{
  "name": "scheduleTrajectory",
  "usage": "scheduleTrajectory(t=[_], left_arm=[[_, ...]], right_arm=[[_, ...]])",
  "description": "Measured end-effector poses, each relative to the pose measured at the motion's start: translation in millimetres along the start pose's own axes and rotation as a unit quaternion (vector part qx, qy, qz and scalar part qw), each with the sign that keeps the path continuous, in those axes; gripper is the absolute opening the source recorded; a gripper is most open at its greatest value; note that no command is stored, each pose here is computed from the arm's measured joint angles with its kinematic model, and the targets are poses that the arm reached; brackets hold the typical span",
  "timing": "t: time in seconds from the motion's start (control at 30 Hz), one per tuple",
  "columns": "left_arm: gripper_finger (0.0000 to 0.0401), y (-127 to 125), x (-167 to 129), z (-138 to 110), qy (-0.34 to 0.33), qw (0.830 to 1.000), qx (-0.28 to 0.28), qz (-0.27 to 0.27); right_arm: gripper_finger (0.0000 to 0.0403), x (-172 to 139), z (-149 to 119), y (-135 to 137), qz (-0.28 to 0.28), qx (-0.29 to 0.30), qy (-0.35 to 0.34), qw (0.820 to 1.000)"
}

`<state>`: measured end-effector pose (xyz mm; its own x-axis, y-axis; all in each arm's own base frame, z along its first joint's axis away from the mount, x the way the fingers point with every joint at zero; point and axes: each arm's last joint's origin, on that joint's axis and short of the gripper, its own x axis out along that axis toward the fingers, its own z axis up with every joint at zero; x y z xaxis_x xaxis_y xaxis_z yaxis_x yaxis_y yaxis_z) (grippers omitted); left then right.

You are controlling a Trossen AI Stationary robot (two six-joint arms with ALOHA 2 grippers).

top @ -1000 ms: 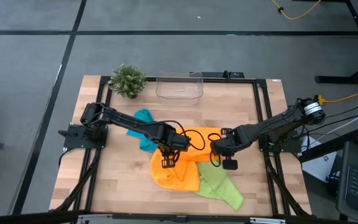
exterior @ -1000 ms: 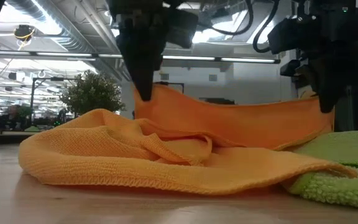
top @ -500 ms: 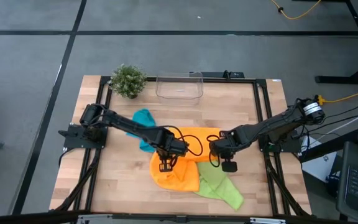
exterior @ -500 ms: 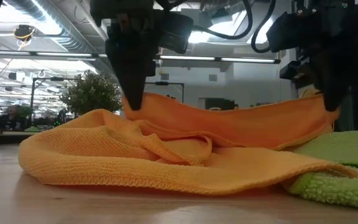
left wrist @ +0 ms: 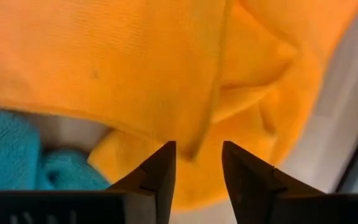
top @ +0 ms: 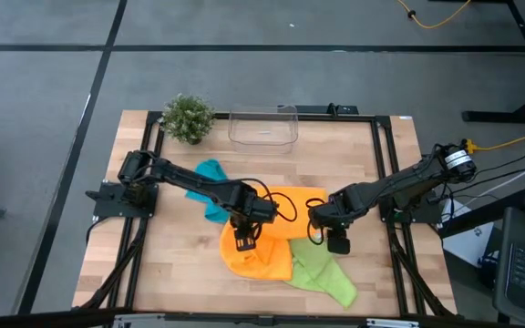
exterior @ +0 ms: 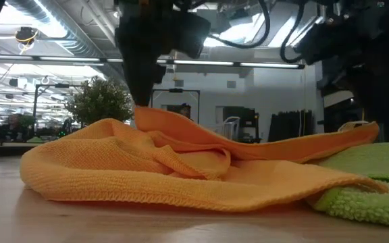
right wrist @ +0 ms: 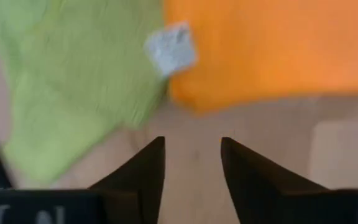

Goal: Fold microfiber towels
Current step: Fold the top orange microfiber cloth

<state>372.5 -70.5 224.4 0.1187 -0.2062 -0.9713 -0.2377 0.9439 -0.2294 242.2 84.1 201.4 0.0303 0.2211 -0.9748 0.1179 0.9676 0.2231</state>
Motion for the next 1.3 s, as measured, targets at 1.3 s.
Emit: scheduleTrajectory(t=[1.3], left_arm=[[0.0125, 63, -132, 27, -0.279, 0.955, -0.064, 0.078]], right_arm=[[0.0116, 27, -11, -77, -0.082, 0.265, -0.224, 0.934]])
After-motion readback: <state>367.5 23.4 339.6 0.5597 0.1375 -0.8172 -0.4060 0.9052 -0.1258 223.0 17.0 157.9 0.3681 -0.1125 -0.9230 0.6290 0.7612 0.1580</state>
